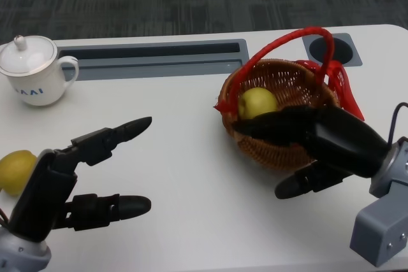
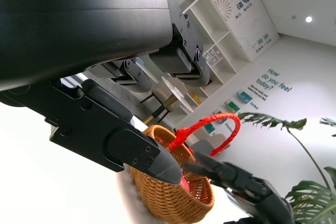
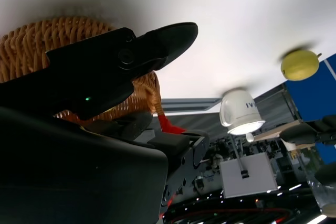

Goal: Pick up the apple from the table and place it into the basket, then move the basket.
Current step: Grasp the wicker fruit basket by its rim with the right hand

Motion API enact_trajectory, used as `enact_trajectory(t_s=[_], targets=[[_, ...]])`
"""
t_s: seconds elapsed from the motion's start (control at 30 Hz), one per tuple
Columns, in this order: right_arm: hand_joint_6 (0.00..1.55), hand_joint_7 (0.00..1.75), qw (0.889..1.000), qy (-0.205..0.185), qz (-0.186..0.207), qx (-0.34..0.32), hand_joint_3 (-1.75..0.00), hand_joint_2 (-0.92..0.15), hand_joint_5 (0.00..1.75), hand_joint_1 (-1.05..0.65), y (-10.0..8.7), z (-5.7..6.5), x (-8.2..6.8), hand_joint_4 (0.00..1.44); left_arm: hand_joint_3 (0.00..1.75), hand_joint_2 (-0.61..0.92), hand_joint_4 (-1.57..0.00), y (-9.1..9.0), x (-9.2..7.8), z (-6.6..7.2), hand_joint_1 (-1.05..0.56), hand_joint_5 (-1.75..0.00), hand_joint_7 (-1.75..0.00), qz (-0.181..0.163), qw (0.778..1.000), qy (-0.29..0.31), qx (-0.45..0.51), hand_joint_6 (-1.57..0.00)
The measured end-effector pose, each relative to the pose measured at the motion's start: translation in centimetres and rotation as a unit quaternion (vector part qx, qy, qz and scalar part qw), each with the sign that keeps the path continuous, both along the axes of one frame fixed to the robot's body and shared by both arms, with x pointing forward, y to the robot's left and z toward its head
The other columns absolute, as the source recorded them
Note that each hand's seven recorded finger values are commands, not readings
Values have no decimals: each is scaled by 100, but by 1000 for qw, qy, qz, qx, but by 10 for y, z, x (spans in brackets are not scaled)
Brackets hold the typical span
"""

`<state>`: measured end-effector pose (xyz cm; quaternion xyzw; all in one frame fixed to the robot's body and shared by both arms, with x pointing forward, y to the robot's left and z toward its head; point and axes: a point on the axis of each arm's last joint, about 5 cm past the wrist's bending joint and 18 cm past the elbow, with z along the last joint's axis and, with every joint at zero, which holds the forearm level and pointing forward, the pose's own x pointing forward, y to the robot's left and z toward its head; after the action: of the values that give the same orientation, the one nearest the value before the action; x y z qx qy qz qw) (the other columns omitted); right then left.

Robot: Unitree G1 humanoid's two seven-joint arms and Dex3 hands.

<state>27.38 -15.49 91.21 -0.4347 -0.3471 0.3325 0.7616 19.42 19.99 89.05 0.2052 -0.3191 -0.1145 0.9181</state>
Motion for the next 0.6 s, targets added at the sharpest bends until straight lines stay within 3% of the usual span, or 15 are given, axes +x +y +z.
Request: enact_trajectory(t_s=[0.17, 0.37, 0.6], targets=[[40, 2, 999, -1, -47, -4, 0, -85, 2, -74, -9, 9, -8, 50, 0, 80, -68, 0, 0, 0, -60, 0, 0, -1, 1000, 0, -2, -64], [39, 1, 990, 35, -135, -26, -1, -87, 1, -72, -16, 15, -14, 49, 0, 80, -68, -1, 0, 0, -59, 0, 0, -2, 1000, 0, -3, -64], [41, 1, 981, 75, -179, -1, 0, -87, 3, -72, -13, 14, -16, 55, 0, 80, -68, 0, 0, 0, -60, 0, 0, -2, 1000, 0, -3, -64]])
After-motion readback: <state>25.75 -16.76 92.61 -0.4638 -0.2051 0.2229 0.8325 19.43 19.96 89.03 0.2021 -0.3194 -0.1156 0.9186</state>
